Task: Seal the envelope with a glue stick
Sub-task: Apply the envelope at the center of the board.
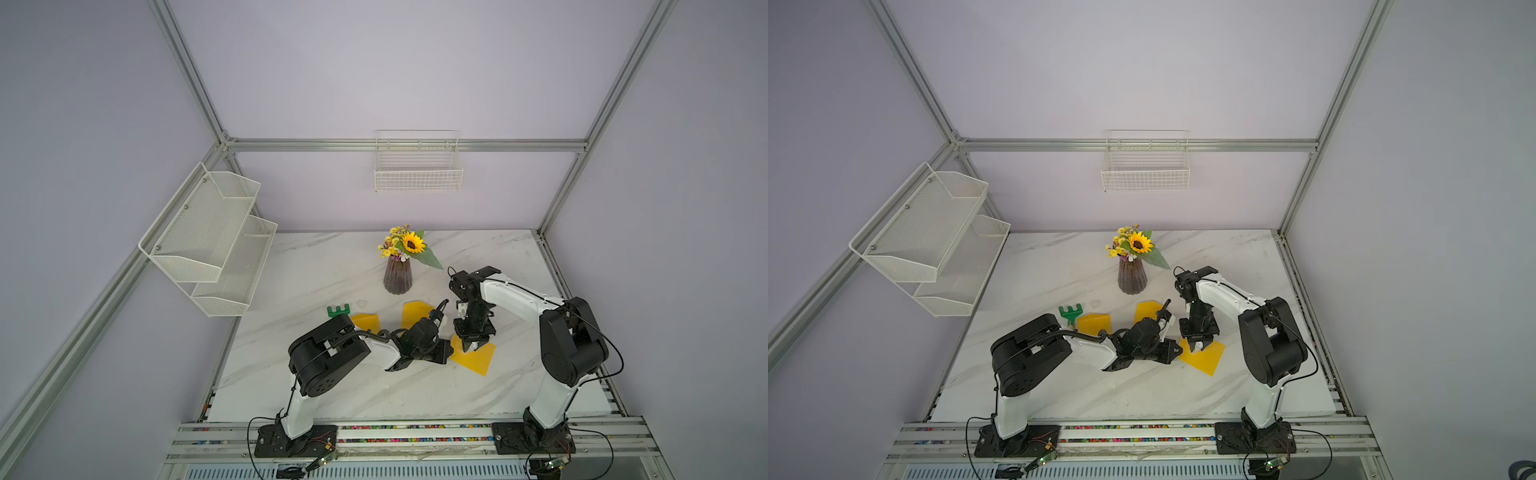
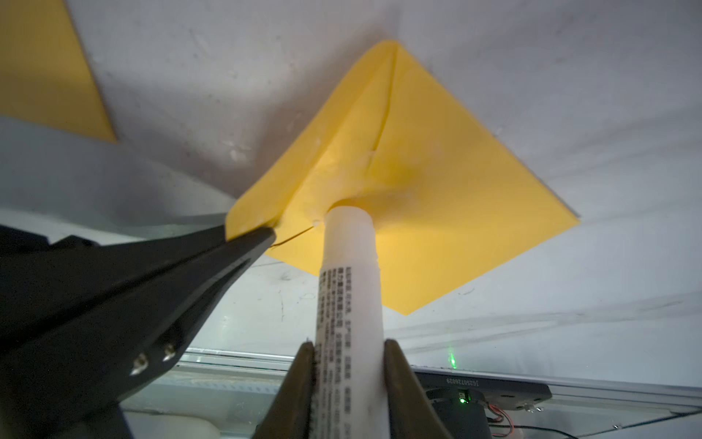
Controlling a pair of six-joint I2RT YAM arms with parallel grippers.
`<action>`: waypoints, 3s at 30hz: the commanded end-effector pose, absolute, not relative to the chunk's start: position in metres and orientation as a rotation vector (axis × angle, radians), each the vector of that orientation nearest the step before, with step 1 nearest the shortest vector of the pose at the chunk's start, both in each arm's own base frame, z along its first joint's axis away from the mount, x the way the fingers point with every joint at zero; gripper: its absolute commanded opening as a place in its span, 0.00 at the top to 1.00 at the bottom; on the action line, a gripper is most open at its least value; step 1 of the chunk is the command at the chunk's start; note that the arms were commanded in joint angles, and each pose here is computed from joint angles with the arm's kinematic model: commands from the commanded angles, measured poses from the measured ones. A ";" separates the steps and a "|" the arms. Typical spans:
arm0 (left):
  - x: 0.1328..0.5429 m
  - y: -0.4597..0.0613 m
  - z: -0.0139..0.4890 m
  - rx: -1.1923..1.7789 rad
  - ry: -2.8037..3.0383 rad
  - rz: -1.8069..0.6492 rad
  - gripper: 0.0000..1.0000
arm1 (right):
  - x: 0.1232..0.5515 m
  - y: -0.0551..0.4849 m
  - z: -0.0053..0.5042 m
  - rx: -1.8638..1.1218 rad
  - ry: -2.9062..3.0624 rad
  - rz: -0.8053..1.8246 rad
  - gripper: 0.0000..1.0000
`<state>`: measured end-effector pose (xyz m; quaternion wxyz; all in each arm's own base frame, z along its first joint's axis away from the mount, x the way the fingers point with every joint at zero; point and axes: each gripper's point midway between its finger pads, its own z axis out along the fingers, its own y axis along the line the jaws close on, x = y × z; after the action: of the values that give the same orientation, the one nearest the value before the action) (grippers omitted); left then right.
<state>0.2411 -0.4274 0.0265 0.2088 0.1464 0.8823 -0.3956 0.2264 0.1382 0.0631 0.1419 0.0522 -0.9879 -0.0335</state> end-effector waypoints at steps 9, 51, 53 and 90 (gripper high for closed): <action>0.231 -0.411 0.001 0.425 2.558 -0.987 1.00 | 0.247 0.094 0.043 0.139 -2.917 0.356 1.00; 0.231 -0.411 0.001 0.423 2.558 -0.987 1.00 | 0.254 0.172 0.044 0.150 -2.943 -0.217 1.00; 0.231 -0.411 0.001 0.423 2.559 -0.987 1.00 | 0.259 0.155 0.040 0.124 -2.967 -0.085 1.00; 0.233 -0.409 0.004 0.425 2.555 -0.960 1.00 | 0.262 0.126 0.050 0.117 -3.001 0.124 1.00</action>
<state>0.2412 -0.4272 0.0265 0.2091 0.1463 0.8832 -0.3934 0.2571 0.1360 0.0611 0.0779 0.0398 -0.9962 0.0043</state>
